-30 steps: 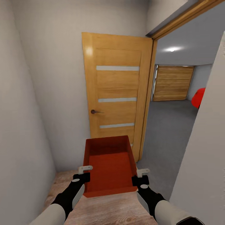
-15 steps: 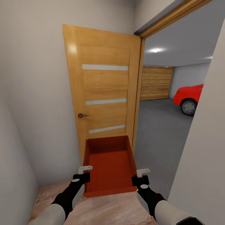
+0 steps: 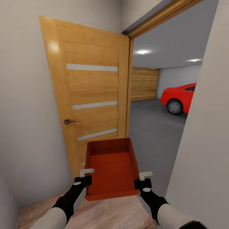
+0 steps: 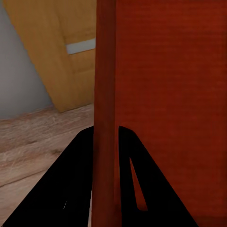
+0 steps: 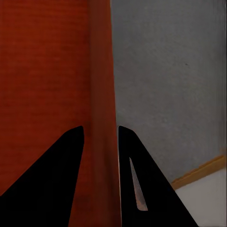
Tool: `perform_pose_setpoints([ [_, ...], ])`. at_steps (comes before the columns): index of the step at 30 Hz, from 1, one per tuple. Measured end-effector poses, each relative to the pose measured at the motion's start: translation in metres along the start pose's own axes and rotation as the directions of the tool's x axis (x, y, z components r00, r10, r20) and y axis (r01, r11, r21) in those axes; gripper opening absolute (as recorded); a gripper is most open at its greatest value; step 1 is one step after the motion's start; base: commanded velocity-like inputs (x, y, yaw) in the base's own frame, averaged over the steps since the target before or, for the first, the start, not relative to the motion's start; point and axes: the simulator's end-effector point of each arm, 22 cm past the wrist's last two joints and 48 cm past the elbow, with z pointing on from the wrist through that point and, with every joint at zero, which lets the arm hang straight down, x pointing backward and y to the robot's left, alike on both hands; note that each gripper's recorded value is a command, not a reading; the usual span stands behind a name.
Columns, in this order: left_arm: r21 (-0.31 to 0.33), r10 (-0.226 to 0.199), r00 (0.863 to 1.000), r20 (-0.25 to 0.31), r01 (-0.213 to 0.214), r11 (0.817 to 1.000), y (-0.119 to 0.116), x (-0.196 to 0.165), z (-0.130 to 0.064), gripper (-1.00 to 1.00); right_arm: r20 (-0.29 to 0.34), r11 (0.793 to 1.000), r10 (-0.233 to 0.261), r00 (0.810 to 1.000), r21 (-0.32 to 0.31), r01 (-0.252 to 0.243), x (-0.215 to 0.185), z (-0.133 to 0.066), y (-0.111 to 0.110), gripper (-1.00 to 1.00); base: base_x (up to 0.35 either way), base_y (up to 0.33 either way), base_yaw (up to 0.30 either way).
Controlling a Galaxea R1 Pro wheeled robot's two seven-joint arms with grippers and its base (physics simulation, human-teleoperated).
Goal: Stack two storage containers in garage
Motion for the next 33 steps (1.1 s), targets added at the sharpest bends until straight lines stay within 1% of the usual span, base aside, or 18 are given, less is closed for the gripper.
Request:
perform_pose_setpoints([
  [14,0.0,-0.001,1.0,0.0,0.001,1.0,0.0,0.0003,0.0,-1.0,0.0,1.0,-0.001,1.0,0.0,0.001,0.0,-0.0001,0.0,-1.0,0.011,0.008,-0.288],
  [33,0.001,-0.002,1.0,-0.002,0.002,1.0,0.0003,0.0009,-0.0001,-1.0,-0.001,1.0,0.0,1.0,0.0,0.0,0.0005,-0.0004,0.0002,-1.0,0.208,0.18,-0.288],
])
